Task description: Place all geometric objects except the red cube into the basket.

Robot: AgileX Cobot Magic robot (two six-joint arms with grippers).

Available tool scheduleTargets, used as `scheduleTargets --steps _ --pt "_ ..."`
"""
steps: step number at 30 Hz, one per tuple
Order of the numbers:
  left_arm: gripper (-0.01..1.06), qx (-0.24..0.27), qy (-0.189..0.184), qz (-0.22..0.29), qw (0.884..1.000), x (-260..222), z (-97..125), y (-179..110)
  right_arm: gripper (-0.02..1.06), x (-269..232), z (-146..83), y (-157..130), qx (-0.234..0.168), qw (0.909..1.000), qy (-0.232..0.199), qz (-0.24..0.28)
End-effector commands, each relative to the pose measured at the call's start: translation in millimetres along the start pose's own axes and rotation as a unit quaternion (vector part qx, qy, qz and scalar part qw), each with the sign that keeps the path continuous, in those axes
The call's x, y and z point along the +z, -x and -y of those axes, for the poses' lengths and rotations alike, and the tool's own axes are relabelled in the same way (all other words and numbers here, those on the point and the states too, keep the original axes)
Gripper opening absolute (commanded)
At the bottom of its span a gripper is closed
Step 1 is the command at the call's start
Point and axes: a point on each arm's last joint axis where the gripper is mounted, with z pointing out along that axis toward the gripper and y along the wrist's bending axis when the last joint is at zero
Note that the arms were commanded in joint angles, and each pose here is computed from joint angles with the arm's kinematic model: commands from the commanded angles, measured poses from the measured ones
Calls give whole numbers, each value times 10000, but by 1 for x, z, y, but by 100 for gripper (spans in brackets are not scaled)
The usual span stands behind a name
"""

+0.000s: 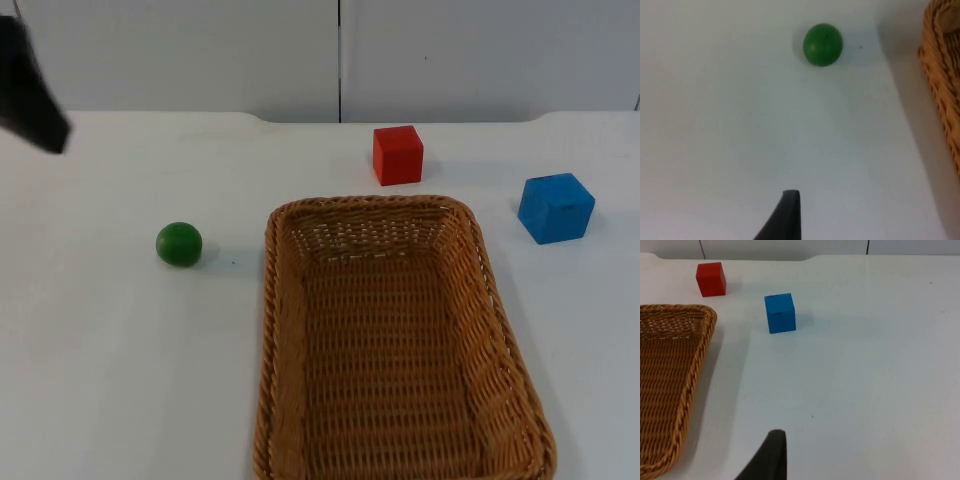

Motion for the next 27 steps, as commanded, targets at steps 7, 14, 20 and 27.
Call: scheduleTargets --steps 7,14,20,27 --pt "93 187 435 -192 9987 71 10 44 105 1 0 -1 8 10000 -50 15" --pt "93 87 648 -603 9960 143 -3 57 105 1 1 -1 -3 10000 -71 15" --pt "91 -61 626 -657 9959 180 -9 70 105 1 1 -1 -3 10000 -71 15" --pt "91 -164 599 -776 9950 210 -14 74 105 1 1 -1 -3 10000 -71 15"
